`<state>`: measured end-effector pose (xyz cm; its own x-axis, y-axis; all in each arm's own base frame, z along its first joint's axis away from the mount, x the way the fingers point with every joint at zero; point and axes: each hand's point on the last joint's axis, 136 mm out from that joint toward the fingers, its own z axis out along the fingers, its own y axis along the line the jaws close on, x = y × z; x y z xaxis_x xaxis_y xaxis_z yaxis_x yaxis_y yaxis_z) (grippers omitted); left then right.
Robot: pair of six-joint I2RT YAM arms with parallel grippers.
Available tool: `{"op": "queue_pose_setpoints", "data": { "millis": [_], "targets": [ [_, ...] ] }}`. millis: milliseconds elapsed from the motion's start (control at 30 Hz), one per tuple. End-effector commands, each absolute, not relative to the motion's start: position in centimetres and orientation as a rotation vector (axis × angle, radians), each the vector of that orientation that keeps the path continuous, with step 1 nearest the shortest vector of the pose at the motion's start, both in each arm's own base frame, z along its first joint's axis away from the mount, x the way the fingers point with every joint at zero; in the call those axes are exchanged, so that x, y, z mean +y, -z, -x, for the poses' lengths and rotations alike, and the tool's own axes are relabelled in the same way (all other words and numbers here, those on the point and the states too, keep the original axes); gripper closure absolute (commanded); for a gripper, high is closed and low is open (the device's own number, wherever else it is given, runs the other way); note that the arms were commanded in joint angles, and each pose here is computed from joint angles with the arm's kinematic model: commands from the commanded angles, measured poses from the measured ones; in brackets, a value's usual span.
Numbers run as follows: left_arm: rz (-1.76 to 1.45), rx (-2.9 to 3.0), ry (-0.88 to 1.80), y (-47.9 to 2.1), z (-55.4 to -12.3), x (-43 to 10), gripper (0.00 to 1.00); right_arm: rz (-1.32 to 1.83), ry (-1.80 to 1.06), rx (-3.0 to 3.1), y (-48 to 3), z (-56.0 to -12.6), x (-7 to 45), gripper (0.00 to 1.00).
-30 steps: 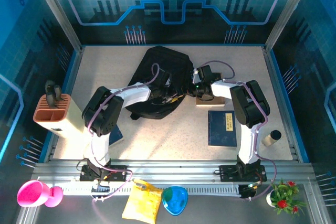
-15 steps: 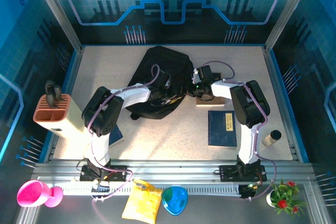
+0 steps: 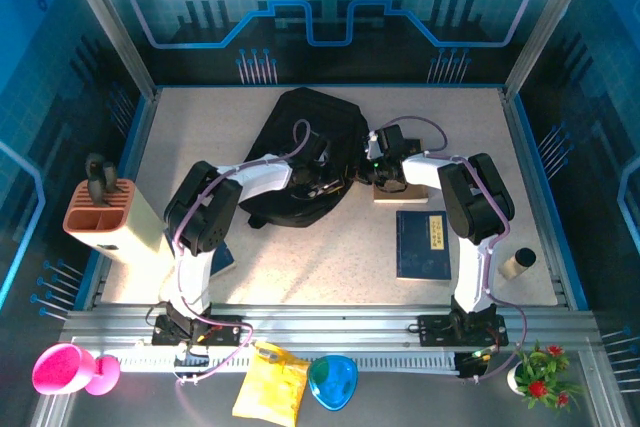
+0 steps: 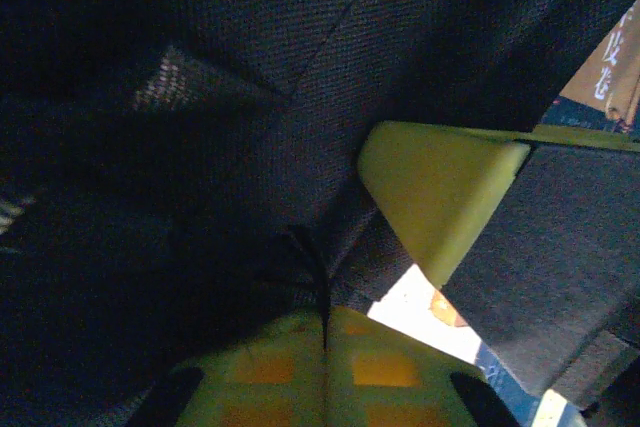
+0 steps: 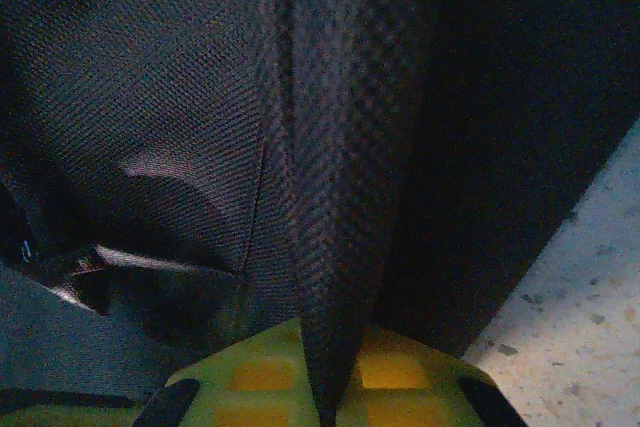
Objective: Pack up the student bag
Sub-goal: Unzip the student bag at the top-center of the table.
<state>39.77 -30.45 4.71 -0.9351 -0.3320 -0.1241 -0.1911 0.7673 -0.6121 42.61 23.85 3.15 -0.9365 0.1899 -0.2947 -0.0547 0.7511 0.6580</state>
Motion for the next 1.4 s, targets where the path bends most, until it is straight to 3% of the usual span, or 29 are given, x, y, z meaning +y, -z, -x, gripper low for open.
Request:
{"op": "queue_pose_setpoints", "data": {
  "millis": [0,367,567,1167,1367],
  "targets": [
    [0.365,2.745,0.852,-5.5,-39.4,-30.0,0.97,-0.146,-0.921,2.714,-0.9,-40.4,23.5,0.95],
    [0.275,2.73,0.824,-8.4,-36.4,-27.9,0.96,-0.23,-0.806,2.689,-1.0,-42.1,22.4,0.98],
    [0.274,2.745,0.758,-7.8,-35.9,-26.9,1.0,-0.248,-0.781,2.674,-1.3,-42.6,22.3,0.99],
    [0.286,2.786,0.367,-7.3,-32.9,-19.3,1.0,-0.292,-0.576,2.627,-1.8,-46.0,20.8,1.0],
    [0.336,2.739,0.456,-7.9,-33.0,-17.3,1.0,-0.25,-0.578,2.586,-3.5,-47.8,21.2,1.0]
  ]
}}
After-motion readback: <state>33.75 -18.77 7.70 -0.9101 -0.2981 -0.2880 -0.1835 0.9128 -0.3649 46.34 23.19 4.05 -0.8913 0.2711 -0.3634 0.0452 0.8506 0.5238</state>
